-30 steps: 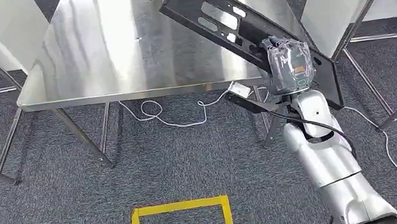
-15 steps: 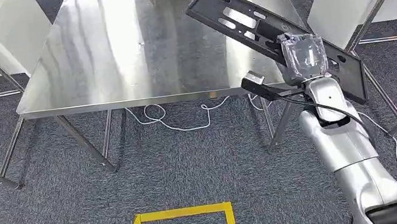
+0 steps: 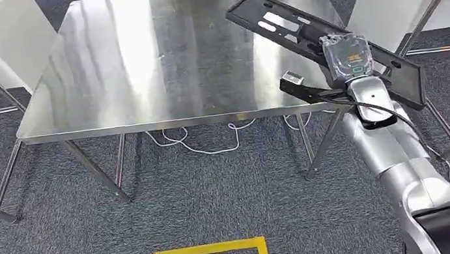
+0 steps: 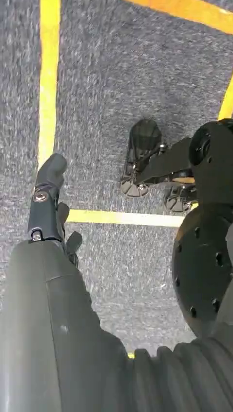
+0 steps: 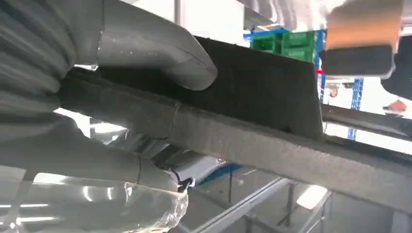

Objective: Take the parts from the cabinet and place them on the table.

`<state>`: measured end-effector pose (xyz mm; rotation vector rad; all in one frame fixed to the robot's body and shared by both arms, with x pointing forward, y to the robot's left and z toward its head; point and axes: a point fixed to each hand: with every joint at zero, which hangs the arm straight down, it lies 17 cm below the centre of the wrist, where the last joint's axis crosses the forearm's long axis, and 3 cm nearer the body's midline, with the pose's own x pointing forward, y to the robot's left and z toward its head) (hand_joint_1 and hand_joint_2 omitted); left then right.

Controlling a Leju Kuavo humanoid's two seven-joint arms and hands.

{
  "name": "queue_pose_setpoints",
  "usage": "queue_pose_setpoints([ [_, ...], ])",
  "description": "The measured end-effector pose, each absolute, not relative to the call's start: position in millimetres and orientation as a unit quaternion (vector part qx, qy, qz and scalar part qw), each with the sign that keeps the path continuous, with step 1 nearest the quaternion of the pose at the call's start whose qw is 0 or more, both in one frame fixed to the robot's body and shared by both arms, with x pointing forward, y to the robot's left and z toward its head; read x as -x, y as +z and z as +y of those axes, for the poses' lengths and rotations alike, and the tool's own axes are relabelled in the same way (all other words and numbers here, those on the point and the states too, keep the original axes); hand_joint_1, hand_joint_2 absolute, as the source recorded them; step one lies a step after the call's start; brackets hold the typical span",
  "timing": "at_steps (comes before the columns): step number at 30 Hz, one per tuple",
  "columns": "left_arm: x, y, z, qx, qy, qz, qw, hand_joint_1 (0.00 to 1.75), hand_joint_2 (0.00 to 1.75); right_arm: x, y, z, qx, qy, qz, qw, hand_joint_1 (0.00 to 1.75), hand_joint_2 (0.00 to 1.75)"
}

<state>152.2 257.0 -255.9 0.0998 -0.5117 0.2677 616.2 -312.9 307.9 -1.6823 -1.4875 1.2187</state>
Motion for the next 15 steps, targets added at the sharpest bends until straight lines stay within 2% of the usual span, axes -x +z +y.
queue_pose_setpoints([
  [5, -152, -256, 256, -0.048, 0.129, -0.250, 0.958, 0.00, 1.75, -625, 302, -337, 0.637, 0.473, -0.531, 0.298, 1.75, 1.75],
  [15, -152, -256, 257, -0.048, 0.128, -0.250, 0.958, 0.00, 1.75, -631, 292, -345, 0.627, 0.489, -0.521, 0.310, 1.75, 1.75],
])
